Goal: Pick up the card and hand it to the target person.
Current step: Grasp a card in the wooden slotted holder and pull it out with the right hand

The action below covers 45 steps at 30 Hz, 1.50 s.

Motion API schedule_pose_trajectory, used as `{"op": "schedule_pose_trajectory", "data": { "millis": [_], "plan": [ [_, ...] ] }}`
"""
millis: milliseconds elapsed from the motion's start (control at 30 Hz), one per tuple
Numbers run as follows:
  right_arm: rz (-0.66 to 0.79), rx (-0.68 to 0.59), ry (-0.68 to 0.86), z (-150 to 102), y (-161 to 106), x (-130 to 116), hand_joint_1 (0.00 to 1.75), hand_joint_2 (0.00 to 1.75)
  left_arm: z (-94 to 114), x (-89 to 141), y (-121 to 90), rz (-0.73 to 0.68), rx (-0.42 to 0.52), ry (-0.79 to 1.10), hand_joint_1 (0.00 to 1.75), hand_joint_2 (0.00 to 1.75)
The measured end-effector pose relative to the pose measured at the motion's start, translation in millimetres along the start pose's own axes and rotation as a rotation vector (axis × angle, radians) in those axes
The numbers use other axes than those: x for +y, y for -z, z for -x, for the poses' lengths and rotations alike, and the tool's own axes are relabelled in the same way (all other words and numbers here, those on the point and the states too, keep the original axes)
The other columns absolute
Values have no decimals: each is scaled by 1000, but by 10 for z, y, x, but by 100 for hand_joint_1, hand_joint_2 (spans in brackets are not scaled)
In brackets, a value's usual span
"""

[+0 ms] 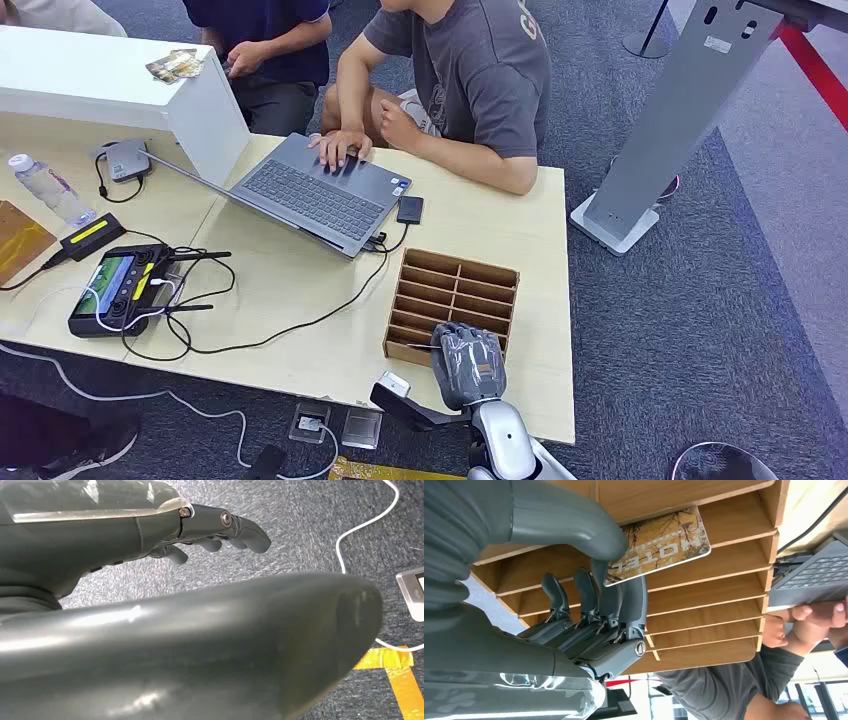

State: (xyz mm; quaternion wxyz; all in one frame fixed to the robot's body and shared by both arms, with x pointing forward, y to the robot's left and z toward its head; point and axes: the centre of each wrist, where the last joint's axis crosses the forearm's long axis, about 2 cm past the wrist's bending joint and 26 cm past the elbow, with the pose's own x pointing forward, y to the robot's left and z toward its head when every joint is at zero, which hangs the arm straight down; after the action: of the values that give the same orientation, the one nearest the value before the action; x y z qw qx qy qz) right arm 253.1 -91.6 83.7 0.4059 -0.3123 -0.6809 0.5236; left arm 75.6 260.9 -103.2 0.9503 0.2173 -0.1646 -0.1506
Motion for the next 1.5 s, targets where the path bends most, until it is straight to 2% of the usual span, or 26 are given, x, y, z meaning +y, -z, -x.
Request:
{"op": "schedule_pose_trajectory", "data": {
  "millis": [367, 700, 800, 1267, 1500],
  "plan": [
    [-4, 5, 17, 5, -4, 7, 134, 175, 3, 5, 2, 1, -2, 5, 0, 0],
    [1, 6, 140, 8, 13, -31, 144, 175, 7, 6, 3, 1, 3, -1, 0, 0],
    [24, 4, 173, 7, 26, -75, 149, 175, 8, 6, 3, 1, 2, 2, 0, 0],
    [168, 9, 291, 84, 109, -362, 147, 175, 13, 4, 1, -1, -2, 14, 0, 0],
    [201, 25, 452, 153, 143, -490, 147, 175, 15, 2, 0, -3, -8, 18, 0, 0]
  ]
}}
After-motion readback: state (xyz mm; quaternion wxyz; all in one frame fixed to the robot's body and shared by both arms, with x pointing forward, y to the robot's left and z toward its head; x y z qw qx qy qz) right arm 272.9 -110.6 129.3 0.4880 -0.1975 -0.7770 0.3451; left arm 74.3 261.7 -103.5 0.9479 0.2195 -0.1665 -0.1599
